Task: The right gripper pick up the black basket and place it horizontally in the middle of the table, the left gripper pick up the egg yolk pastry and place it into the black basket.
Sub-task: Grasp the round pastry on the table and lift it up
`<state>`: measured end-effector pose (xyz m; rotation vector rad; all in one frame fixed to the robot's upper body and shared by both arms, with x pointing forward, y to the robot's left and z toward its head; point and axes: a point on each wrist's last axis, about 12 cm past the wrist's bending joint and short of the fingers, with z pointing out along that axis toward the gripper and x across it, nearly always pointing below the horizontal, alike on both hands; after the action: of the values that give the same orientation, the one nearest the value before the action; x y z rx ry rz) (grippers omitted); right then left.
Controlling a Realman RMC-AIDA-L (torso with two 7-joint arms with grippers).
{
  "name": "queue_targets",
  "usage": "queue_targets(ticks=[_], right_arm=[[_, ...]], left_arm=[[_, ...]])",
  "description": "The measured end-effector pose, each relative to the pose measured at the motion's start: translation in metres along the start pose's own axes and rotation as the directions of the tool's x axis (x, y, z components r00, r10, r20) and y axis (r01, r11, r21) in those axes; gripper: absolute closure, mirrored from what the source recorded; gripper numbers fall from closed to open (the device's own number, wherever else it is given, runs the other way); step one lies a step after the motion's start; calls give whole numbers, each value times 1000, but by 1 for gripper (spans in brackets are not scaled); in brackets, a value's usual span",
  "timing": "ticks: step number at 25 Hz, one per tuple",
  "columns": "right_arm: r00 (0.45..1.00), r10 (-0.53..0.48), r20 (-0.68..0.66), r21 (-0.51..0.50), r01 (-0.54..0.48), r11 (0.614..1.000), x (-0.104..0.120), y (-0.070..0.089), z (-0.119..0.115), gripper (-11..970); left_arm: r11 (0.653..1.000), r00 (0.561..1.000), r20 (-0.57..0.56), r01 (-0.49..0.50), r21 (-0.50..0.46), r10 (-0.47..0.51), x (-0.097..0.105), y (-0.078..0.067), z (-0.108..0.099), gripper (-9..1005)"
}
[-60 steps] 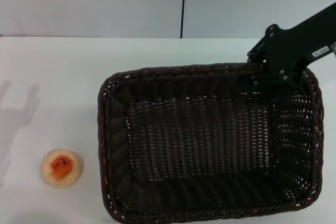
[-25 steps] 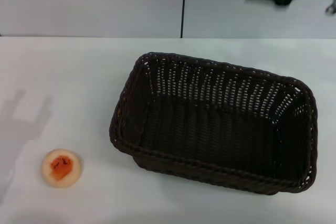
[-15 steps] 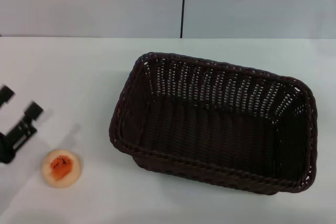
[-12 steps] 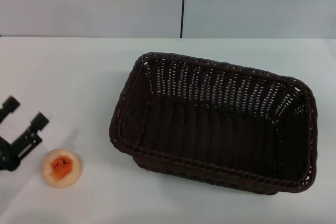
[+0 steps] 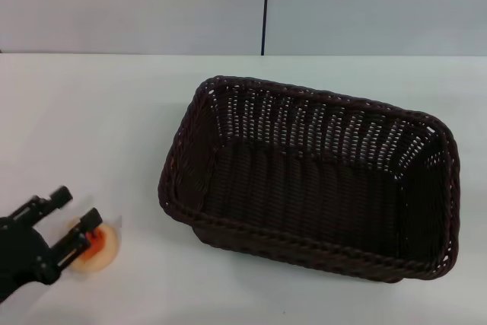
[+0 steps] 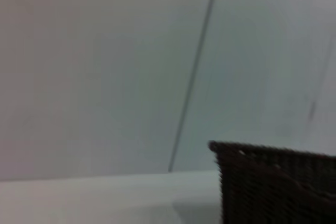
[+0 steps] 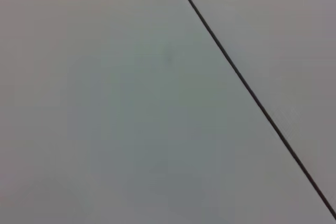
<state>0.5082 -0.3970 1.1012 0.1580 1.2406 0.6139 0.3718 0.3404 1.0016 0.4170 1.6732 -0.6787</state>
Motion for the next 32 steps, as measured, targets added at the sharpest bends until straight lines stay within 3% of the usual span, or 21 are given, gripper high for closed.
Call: queue_targets(ticks=[7,29,32], right_arm=[[1000,28,-2,-9,-28,1000,3,2,2,571],[998,62,-5,-20,-63,998,3,3,2,572],[998,62,-5,-19,-62,998,3,3,2,572]], left_arm=[[1000,997,-76,-4,6,5,8,0,1,441],[1000,993,-122,-6,-5,5,13,1,-1,516],[1000,992,-122,-6,-5,5,13,1,-1,599]])
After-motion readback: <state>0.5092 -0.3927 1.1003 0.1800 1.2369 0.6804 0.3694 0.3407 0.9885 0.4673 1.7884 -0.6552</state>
